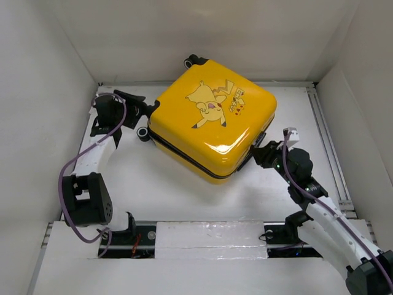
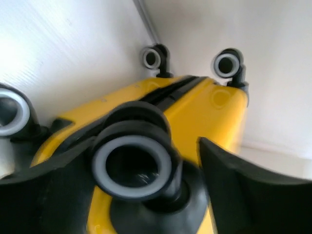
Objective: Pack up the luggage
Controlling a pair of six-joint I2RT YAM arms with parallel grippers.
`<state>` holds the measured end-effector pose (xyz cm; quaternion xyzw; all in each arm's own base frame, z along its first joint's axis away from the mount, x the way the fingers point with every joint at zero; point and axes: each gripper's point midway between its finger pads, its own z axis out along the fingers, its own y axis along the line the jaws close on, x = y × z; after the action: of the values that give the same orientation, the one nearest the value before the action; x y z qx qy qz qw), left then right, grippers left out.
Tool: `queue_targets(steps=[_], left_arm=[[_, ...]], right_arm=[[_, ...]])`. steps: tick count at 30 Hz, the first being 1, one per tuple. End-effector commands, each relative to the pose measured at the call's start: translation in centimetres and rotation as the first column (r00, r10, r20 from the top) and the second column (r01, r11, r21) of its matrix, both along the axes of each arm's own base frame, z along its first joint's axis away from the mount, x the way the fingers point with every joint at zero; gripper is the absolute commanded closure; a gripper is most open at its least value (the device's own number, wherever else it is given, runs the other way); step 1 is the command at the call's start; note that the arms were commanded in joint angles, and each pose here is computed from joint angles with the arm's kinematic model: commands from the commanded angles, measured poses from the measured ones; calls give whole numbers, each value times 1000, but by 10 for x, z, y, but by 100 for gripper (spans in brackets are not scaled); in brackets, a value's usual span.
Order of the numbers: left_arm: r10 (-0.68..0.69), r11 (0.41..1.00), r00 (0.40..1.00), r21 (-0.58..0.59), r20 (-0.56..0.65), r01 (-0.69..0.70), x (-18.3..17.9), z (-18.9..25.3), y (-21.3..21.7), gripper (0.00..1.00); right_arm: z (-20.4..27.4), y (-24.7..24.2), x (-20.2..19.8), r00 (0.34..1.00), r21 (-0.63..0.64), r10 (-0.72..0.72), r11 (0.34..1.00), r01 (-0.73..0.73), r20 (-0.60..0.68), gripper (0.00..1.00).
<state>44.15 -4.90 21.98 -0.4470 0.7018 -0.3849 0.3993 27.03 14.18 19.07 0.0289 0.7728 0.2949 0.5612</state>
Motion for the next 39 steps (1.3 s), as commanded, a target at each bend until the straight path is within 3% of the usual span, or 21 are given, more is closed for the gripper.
queue_targets(steps=[1,3,7,11,12,13,14,15,17,19,22,25,26,30,33,39], left_arm=[[39,972,954,211,298,-106,17,113,23,18],[83,958,955,242,286,-155,14,122,33,2],[205,895,887,286,414,-341,-11,178,63,0],[68,879,794,340,604,-333,-60,240,17,2],[-33,907,794,351,608,-232,-68,235,-13,8],[-76,923,766,336,639,-189,-77,240,-28,37],[-111,938,756,320,645,-135,-86,232,-44,59],[-191,948,762,318,618,-20,-103,196,-76,76],[-264,945,746,321,612,71,-120,167,-110,100],[-348,910,775,390,528,143,-141,114,-146,100],[-417,864,779,469,468,181,-184,58,-164,100],[-431,859,786,468,444,207,-218,28,-165,100],[-454,837,800,496,393,231,-232,-3,-170,100],[-552,761,797,541,247,359,-262,-71,-195,100],[-594,716,783,564,183,411,-264,-94,-213,100],[-612,710,756,583,231,396,-256,-76,-235,99]], right_arm=[[2,15,-8,994,6,108,994,-108,30,70],[-1,23,-13,988,0,150,989,-150,22,71],[-16,41,-19,968,-1,253,968,-253,-6,74],[-14,58,-18,956,23,293,956,-293,-3,78],[-15,57,-16,960,20,280,960,-280,-2,78],[-12,59,-14,962,16,271,962,-271,2,78],[-6,62,-13,962,16,272,962,-272,14,78],[-6,62,-13,965,24,261,965,-261,9,78],[-3,59,-13,973,18,229,973,-229,17,79],[-6,50,-15,982,-12,191,981,-191,7,79],[-12,35,-20,992,-34,127,991,-126,22,79],[-22,17,-18,999,-21,40,999,-40,18,95],[-22,15,-16,1000,-14,17,1000,-16,15,100],[-33,-6,0,994,-77,-102,992,99,-34,100],[-38,-11,10,992,-116,-124,986,119,-34,94],[-11,-14,36,994,-135,-36,990,50,103,64]])
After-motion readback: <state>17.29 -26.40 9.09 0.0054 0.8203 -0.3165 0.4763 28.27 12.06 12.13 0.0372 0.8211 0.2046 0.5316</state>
